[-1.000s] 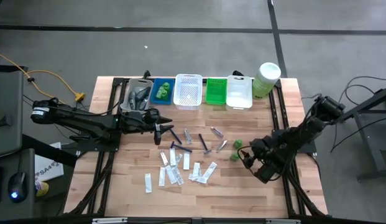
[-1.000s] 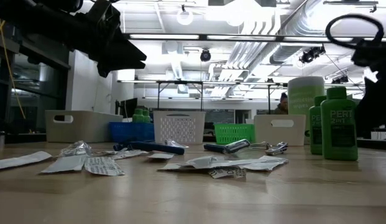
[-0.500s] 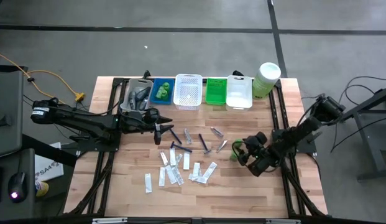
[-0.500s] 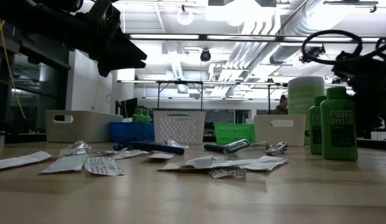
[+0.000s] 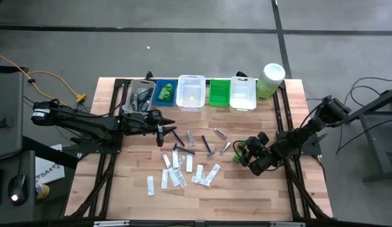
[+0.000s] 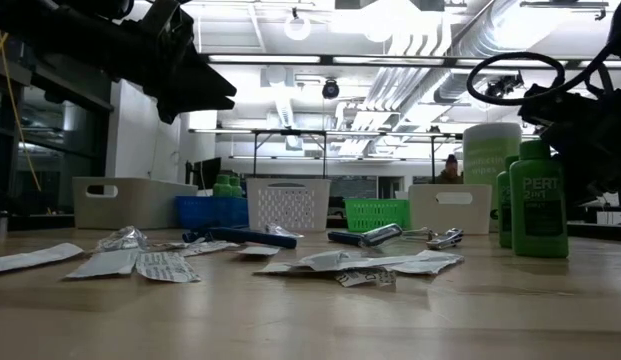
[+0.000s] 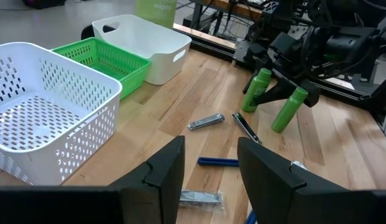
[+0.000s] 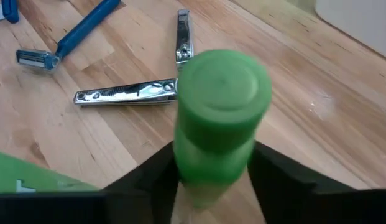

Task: Pick & Place Travel size toiletries
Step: Put the shampoo into the blue bin

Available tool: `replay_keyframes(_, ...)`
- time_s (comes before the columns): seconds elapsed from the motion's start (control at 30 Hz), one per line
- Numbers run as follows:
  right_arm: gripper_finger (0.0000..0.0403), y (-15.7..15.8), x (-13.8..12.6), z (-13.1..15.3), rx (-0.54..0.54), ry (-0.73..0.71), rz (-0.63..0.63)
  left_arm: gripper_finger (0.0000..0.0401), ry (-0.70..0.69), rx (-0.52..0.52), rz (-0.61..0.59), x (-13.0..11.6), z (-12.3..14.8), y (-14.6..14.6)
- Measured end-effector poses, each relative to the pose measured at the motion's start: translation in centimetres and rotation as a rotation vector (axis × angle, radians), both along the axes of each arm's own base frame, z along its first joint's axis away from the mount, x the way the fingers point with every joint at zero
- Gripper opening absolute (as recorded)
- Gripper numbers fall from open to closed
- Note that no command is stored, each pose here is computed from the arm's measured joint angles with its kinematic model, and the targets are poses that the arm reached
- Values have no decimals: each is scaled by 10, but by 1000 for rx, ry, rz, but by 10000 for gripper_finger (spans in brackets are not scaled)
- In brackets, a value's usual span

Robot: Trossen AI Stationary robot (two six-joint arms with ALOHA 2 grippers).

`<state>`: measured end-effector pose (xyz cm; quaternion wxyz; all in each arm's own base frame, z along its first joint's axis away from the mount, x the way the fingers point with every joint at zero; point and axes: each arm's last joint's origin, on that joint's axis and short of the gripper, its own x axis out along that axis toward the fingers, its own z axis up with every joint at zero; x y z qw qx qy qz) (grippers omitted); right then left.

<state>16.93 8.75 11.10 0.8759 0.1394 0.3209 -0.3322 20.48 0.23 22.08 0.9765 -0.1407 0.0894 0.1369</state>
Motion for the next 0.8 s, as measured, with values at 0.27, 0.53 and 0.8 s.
replay_keyframes(0.27,76,0,0,0,-6,13,18,147,0,0,0,0,0,0)
replay_keyframes(0.53,76,-4,-3,19,15,26,65,147,0,0,0,0,0,0)
replay_keyframes(0.8,76,-26,9,80,-15,-36,162,147,0,0,2,0,0,0)
